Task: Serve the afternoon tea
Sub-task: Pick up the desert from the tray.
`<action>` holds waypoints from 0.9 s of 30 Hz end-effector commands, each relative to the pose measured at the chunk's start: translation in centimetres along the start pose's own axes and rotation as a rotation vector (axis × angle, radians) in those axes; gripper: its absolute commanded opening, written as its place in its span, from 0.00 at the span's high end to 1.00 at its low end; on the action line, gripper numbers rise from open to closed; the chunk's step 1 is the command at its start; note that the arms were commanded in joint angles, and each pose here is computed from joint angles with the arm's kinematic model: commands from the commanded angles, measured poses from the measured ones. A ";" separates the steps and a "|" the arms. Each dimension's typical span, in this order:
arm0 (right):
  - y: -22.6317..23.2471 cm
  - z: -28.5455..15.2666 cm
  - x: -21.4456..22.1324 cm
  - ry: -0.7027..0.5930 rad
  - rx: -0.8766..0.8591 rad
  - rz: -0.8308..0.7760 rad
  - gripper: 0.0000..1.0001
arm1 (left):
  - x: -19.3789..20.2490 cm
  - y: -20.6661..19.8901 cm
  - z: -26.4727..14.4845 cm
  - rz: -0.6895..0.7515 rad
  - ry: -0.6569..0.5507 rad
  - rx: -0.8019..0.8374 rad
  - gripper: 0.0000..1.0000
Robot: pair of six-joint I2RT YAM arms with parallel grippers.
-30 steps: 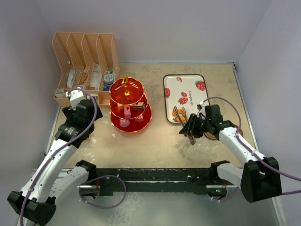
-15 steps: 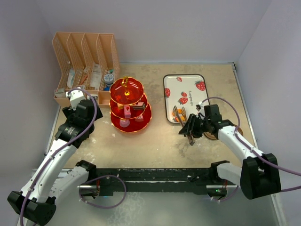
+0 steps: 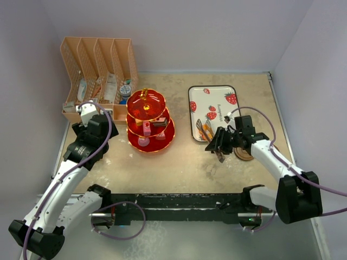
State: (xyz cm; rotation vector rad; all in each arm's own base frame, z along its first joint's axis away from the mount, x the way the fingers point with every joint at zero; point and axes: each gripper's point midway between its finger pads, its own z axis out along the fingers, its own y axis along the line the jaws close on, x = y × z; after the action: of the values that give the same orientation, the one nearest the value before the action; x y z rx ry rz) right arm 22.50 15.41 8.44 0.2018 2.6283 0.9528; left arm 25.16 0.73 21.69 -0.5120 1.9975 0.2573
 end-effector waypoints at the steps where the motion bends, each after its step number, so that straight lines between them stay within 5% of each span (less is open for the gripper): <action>1: 1.0 -2.0 -2.6 -0.090 0.047 -0.064 0.57 | -0.7 -0.2 -0.1 -0.017 -0.027 0.010 0.14; 5: -0.1 -2.8 -3.4 -0.171 0.124 -0.040 0.57 | -0.7 -0.2 -0.1 -0.018 -0.028 0.009 0.14; 13: -0.3 -1.0 -0.4 -0.042 0.034 -0.036 0.57 | -0.7 -0.2 -0.2 -0.018 -0.028 0.014 0.14; 27: -0.7 -0.5 -0.5 0.005 0.046 -0.104 0.56 | -0.6 -0.2 -0.1 -0.015 -0.025 0.012 0.14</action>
State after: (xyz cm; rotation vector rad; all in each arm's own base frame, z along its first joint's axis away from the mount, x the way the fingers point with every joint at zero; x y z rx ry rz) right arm 22.02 14.07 7.39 0.1635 2.6710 0.8339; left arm 25.16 0.71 21.71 -0.5118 1.9967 0.2546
